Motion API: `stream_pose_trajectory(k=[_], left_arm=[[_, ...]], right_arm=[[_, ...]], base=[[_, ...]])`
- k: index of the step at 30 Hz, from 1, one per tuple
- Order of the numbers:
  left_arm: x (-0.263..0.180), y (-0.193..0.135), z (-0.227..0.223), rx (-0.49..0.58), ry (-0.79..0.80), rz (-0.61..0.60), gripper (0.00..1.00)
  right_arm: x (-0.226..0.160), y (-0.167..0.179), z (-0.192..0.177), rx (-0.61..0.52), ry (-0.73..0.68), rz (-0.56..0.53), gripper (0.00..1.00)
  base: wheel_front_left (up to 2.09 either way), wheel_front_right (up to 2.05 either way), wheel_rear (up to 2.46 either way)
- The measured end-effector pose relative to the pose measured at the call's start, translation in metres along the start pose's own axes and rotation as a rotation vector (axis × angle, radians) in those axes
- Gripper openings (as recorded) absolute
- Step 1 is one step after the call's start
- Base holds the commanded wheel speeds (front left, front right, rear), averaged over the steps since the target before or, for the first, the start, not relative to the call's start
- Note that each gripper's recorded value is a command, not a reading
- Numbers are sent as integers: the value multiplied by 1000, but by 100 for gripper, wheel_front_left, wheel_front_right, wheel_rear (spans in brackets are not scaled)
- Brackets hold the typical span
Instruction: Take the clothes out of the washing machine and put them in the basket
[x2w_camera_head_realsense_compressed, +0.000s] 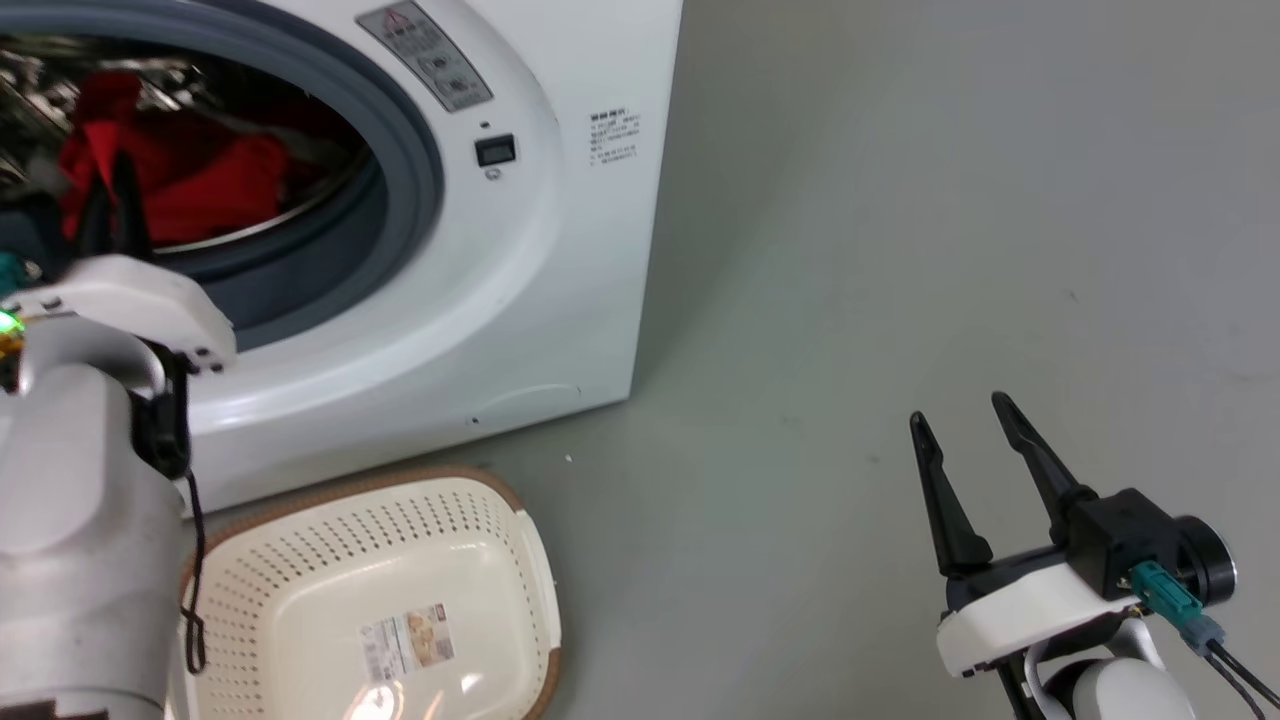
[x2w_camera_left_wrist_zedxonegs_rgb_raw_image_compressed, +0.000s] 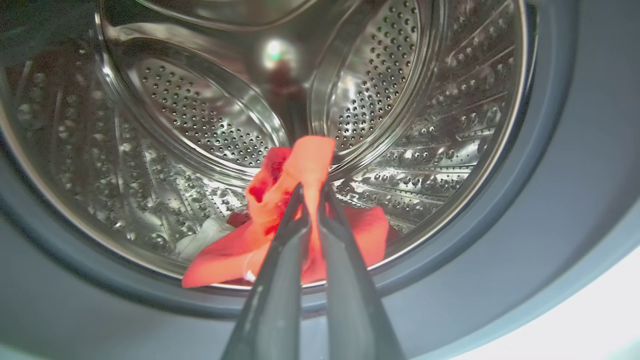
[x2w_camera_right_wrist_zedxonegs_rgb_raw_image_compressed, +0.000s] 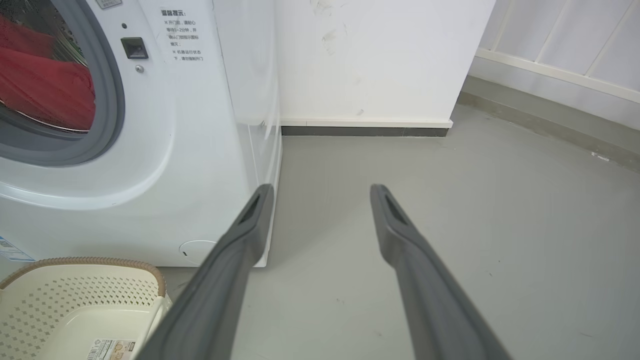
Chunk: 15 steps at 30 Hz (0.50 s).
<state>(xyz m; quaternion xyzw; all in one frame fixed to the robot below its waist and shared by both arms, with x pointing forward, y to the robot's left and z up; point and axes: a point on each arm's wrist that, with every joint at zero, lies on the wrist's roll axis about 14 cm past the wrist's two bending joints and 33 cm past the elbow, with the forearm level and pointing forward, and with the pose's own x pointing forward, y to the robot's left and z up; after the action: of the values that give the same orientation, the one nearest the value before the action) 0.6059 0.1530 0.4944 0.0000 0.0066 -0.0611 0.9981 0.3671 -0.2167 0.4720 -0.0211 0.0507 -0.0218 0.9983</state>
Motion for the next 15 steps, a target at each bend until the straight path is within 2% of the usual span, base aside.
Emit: stream_pose_trajectory(k=[9,15], left_arm=[[-60,3,48,-32,-110,12,0],[-96,-7,75,-40,-190,-11,0]], right_arm=[[-24,6,29,11,-75,14,100],[-42,8,41,18,-110,19,100]], base=[[0,0,0],[0,0,0]])
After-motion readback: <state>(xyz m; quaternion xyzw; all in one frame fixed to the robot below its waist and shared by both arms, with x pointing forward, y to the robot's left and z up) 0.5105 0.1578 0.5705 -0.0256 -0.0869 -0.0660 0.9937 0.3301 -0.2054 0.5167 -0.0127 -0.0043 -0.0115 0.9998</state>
